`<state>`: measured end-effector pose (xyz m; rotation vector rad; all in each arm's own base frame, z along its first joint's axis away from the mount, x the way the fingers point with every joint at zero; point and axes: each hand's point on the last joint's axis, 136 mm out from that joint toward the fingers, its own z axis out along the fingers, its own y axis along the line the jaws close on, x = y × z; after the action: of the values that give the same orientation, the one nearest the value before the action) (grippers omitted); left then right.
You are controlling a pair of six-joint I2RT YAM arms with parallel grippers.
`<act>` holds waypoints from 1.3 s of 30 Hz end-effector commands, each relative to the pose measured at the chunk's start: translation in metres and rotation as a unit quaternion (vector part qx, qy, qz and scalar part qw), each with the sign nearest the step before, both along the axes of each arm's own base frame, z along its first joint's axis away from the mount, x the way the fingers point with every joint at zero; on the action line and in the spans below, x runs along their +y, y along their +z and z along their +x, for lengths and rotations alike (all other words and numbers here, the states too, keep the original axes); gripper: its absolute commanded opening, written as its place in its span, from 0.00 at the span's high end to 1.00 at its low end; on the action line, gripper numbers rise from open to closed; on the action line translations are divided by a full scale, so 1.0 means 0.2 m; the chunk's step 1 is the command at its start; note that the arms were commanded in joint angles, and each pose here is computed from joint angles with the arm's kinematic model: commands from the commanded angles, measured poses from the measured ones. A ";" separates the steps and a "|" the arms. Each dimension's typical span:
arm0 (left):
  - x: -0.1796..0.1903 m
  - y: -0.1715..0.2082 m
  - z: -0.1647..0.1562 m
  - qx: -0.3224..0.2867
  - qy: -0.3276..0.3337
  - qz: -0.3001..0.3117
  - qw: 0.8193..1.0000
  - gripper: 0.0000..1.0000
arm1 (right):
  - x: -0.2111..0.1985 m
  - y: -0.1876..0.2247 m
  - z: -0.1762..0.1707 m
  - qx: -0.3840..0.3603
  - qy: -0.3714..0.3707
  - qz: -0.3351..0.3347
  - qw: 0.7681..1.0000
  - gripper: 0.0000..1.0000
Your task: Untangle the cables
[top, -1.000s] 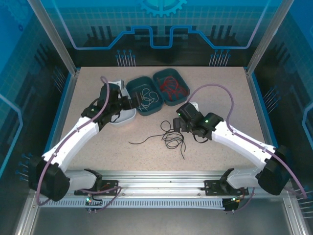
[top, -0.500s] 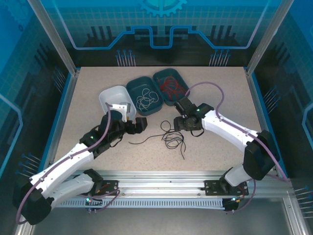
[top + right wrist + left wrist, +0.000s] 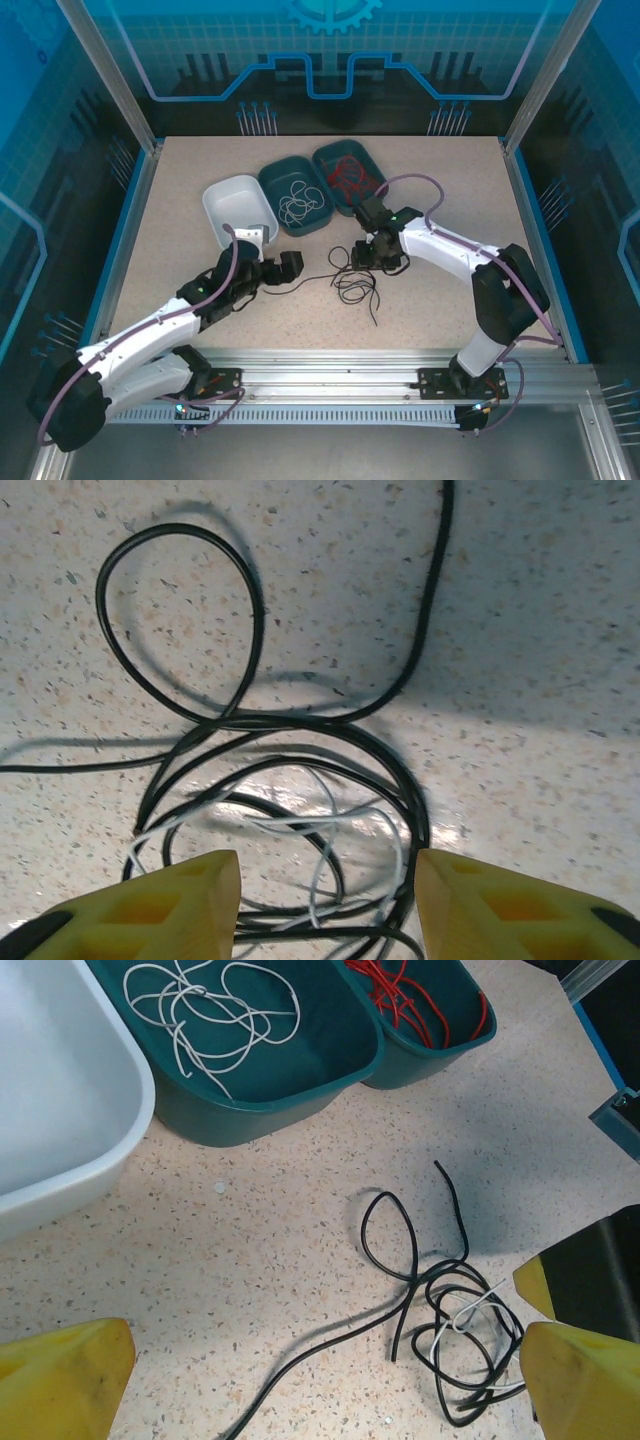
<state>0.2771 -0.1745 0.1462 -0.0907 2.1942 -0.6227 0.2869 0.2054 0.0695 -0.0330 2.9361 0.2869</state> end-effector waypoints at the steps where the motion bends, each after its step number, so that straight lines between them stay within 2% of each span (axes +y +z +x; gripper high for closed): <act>1: -0.01 -0.01 0.01 -0.004 0.008 -0.007 1.000 0.01 | 0.02 -0.06 0.00 0.015 -0.030 0.028 0.999 0.50; 13: -0.02 -0.02 0.02 0.000 0.005 -0.008 1.000 0.01 | 0.01 -0.18 0.04 0.020 -0.075 0.058 0.995 0.48; 18: -0.02 -0.03 0.02 0.005 0.005 -0.007 1.000 0.01 | 0.04 -0.20 0.07 0.013 -0.077 0.068 0.995 0.52; 20: -0.02 -0.03 0.02 0.005 0.004 -0.007 1.000 0.01 | 0.04 -0.20 0.08 0.012 -0.078 0.064 0.995 0.56; 26: -0.02 -0.03 0.02 0.007 0.006 -0.005 1.000 0.01 | 0.05 -0.19 0.10 0.004 -0.077 0.070 0.995 0.77; 32: -0.03 -0.05 0.03 0.013 0.004 -0.004 1.000 0.01 | 0.08 -0.07 0.11 -0.024 -0.069 0.090 0.993 0.98; 39: -0.05 -0.04 0.04 0.016 0.000 -0.004 1.000 0.01 | 0.16 0.17 0.12 -0.068 -0.040 0.137 0.987 1.00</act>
<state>0.2812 -0.1775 0.1257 -0.0987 2.2508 -0.5946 0.3095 0.2247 0.0758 0.1601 2.7866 0.5607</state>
